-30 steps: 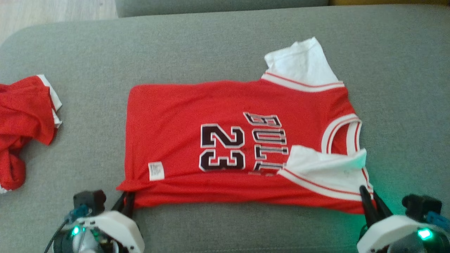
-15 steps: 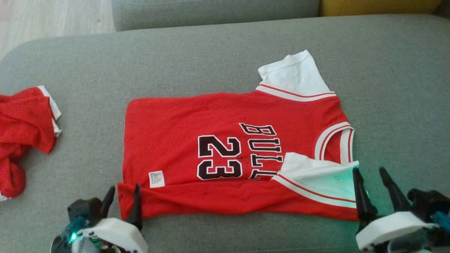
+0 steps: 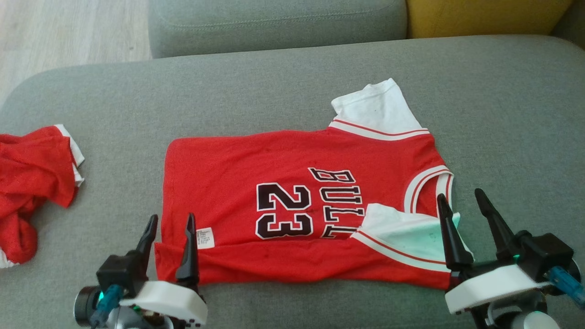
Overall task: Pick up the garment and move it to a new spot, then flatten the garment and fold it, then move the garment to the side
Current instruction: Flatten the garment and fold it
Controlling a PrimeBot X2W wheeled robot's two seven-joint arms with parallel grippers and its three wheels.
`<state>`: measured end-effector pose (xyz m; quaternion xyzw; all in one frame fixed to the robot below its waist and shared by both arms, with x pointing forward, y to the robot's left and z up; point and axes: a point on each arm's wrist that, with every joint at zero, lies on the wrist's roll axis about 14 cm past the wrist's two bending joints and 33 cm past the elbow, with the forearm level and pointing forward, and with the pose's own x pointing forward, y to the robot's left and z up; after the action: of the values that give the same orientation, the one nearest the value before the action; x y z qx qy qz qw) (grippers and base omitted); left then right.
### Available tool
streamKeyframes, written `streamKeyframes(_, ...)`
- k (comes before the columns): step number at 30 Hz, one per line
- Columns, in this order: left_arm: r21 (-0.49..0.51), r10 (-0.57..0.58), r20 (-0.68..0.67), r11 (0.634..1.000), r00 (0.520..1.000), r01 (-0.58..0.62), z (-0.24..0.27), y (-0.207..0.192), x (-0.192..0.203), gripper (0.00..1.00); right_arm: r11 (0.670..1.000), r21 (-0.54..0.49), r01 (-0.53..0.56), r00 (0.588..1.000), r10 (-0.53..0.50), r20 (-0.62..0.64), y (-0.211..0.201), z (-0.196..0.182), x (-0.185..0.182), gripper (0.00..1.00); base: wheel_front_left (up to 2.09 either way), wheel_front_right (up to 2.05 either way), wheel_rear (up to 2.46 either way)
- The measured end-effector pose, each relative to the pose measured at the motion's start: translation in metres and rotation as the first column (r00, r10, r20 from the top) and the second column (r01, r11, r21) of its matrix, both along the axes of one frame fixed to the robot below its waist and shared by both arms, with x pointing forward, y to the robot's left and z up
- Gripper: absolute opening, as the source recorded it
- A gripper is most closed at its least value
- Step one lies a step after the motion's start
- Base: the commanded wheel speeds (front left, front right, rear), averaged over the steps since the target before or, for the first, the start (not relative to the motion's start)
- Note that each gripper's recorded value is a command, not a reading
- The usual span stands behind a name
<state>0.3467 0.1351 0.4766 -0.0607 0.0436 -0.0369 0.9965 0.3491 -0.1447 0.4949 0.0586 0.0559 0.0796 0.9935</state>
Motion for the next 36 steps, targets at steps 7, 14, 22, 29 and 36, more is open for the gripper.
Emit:
streamKeyframes(7, 0.001, 0.007, -0.023, 1.000, 1.000, -0.007, -0.005, 0.000, -0.001, 1.00, 1.000, -0.002, -0.002, 1.000, 0.002, -0.009, 0.000, -0.001, 0.001, 1.00, 0.00, 0.00, 0.00)
streamKeyframes(14, 0.005, 0.005, -0.041, 1.000, 0.999, -0.004, -0.009, 0.001, 0.000, 1.00, 1.000, -0.002, 0.002, 1.000, -0.002, -0.020, -0.001, -0.004, 0.002, 1.00, 0.00, 0.00, 0.00)
streamKeyframes(22, 0.003, -0.051, -0.106, 0.999, 0.993, 0.052, -0.025, -0.005, 0.029, 1.00, 1.000, 0.005, 0.006, 0.998, -0.005, -0.059, -0.002, -0.016, 0.010, 1.00, 0.00, 0.00, 0.00)
streamKeyframes(29, -0.009, -0.085, -0.191, 0.996, 0.978, 0.085, -0.040, -0.003, 0.114, 1.00, 1.000, 0.012, -0.020, 0.998, 0.021, -0.062, 0.007, -0.024, 0.043, 1.00, 0.00, 0.00, 0.00)
streamKeyframes(36, -0.044, -0.078, -0.404, 0.997, 0.911, 0.066, -0.099, 0.003, 0.138, 1.00, 1.000, 0.030, -0.006, 0.995, 0.009, -0.101, 0.004, -0.042, 0.053, 1.00, 0.00, 0.00, 0.00)
